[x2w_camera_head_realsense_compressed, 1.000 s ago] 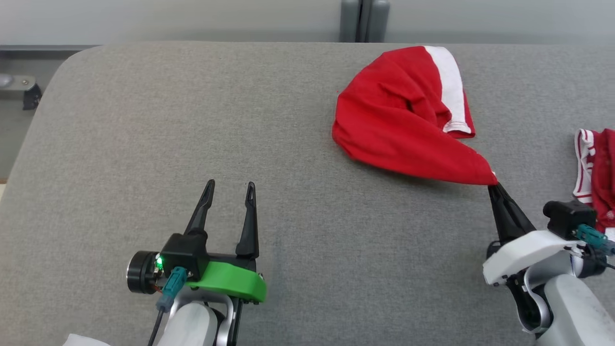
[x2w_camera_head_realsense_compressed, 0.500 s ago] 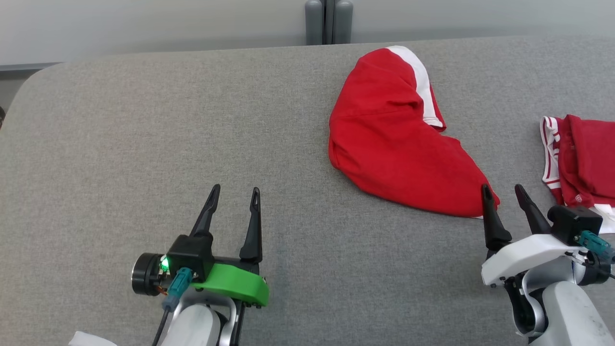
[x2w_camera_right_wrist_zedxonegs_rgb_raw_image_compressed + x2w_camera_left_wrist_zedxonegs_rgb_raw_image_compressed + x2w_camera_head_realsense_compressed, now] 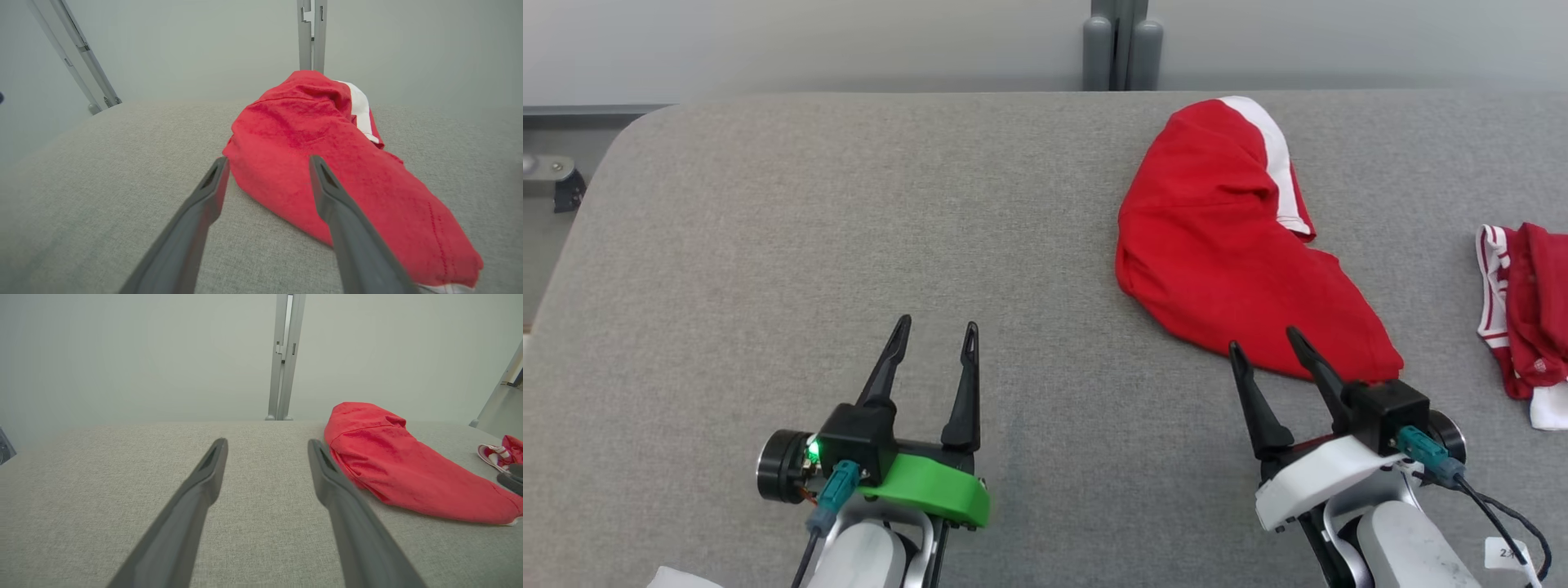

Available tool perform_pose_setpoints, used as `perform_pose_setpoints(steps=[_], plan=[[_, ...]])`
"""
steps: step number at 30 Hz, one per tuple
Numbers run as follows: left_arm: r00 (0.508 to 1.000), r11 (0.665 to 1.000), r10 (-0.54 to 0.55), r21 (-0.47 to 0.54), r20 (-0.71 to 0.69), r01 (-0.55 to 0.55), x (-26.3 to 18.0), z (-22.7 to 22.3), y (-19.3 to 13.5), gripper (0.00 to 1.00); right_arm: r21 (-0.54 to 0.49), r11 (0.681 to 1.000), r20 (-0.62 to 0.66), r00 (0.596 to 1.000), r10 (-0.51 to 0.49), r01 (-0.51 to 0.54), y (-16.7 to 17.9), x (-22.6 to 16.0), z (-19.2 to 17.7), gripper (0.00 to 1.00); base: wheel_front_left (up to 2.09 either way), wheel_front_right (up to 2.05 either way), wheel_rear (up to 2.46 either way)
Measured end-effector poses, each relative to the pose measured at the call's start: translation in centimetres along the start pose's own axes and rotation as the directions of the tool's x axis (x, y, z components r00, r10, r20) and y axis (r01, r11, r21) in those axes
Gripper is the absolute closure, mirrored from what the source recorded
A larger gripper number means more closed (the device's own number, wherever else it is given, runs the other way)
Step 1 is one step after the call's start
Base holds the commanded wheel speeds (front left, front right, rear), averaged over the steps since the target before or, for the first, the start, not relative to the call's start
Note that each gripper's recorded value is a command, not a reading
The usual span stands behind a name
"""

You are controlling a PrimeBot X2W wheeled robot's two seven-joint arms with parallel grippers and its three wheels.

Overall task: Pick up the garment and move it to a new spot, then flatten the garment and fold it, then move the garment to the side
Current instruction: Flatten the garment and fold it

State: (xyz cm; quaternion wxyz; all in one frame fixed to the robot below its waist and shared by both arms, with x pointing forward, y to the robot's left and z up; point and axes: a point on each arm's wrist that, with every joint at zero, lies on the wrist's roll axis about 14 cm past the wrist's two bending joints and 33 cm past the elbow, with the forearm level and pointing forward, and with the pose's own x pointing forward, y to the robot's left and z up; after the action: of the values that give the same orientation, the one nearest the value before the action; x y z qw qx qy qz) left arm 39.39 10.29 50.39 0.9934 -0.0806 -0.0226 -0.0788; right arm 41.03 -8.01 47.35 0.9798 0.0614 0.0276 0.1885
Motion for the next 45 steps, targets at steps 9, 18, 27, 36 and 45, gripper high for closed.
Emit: perform_pose_setpoints(steps=[9, 18, 27, 36, 45], plan=[[0.998, 0.998, 0.061, -0.012, -0.01, -0.061, -1.3, -0.1, 1.6, 0.0, -0.127, 0.983, -0.124, 0.985, 0.12, -0.136, 3.0, 4.5, -1.8, 0.0, 0.0, 0.0, 0.0], [0.986, 0.987, 0.161, -0.02, -0.033, -0.162, -3.0, -0.5, 3.8, 0.0, -0.22, 0.957, -0.272, 0.954, 0.125, -0.188, 3.3, 9.5, -4.7, 0.0, 0.0, 0.0, 0.0], [0.968, 0.969, 0.247, -0.008, -0.048, -0.247, -4.3, -0.7, 6.1, 0.0, -0.236, 0.944, -0.363, 0.922, 0.133, -0.23, 4.2, 11.5, -7.7, 1.0, 0.0, 0.0, 0.0], [0.973, 0.974, 0.225, -0.019, -0.048, -0.226, -3.9, -0.8, 5.5, 0.0, -0.027, 0.921, -0.127, 0.915, 0.383, -0.389, 13.2, 11.5, -2.6, 1.0, 0.0, 0.0, 0.0], [0.984, 0.985, 0.171, -0.024, -0.043, -0.172, -2.7, -0.8, 4.2, 0.0, 0.218, 0.93, -0.097, 0.942, 0.322, -0.296, 9.3, 11.3, -0.2, 1.0, 0.0, 0.0, 0.0]])
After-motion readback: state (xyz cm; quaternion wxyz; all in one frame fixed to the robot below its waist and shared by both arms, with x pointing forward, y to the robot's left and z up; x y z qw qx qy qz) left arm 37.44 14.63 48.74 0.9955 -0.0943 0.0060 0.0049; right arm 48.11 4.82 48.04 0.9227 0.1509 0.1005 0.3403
